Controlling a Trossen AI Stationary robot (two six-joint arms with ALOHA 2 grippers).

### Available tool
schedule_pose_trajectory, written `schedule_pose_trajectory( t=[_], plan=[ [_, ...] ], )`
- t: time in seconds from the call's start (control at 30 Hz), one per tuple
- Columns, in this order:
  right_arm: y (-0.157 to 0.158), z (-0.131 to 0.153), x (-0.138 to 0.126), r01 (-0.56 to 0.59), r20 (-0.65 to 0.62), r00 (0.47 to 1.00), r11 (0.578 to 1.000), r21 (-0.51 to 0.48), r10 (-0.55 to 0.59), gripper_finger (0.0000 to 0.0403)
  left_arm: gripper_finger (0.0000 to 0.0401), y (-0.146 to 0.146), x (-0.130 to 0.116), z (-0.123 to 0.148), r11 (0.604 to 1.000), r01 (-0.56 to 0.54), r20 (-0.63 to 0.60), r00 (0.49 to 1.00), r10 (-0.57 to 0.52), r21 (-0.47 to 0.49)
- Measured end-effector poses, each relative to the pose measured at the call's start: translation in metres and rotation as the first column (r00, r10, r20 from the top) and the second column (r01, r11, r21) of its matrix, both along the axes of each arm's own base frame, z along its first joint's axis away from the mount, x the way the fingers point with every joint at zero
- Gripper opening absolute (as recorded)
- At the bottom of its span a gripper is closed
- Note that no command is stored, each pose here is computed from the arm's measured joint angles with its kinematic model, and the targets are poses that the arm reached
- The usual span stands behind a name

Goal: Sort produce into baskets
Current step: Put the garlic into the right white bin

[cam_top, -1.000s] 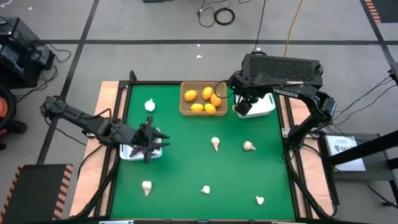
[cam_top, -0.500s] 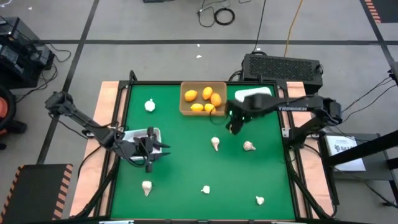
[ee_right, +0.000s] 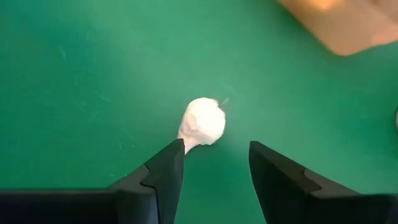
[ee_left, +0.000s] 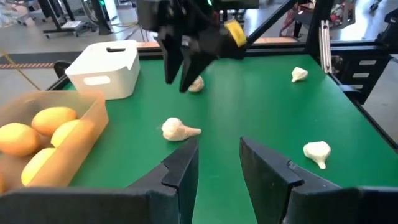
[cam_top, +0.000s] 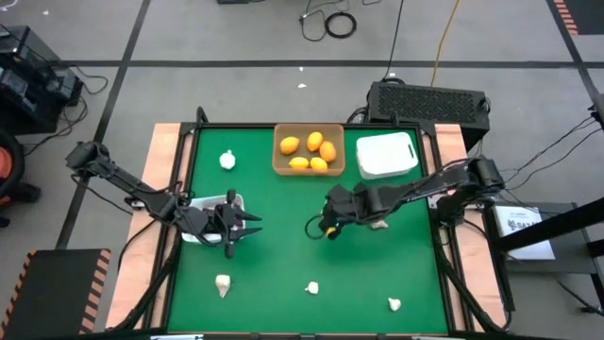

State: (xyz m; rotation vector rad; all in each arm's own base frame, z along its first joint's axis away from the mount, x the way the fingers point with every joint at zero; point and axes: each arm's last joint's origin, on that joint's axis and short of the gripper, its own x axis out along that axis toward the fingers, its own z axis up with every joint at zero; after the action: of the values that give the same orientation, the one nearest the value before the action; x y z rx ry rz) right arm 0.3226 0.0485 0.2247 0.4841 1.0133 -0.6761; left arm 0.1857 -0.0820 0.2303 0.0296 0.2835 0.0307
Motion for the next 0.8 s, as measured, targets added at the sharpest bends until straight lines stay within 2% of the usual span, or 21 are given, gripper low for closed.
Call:
schedule_pose_trajectory(
  t=[0.2,0.33,0.8],
  plan=[
    [0.01,-0.036,0.014,0.057,-0.057,0.997,0.998,0.004,-0.057,0.0171,0.0125,-0.001,0.0,0.0,1.0,0.018,-0.002,1.0,-0.018,-0.006],
    [0.012,-0.054,0.018,0.089,-0.101,0.991,0.995,0.046,-0.084,0.0171,0.0125,-0.001,0.0,0.0,1.0,0.021,-0.004,1.0,-0.021,-0.006],
    [0.019,-0.071,0.031,0.094,-0.058,0.994,0.991,0.096,-0.089,0.0171,0.0125,-0.001,0.0,0.0,1.0,0.02,-0.004,1.0,-0.02,-0.006]
  ],
)
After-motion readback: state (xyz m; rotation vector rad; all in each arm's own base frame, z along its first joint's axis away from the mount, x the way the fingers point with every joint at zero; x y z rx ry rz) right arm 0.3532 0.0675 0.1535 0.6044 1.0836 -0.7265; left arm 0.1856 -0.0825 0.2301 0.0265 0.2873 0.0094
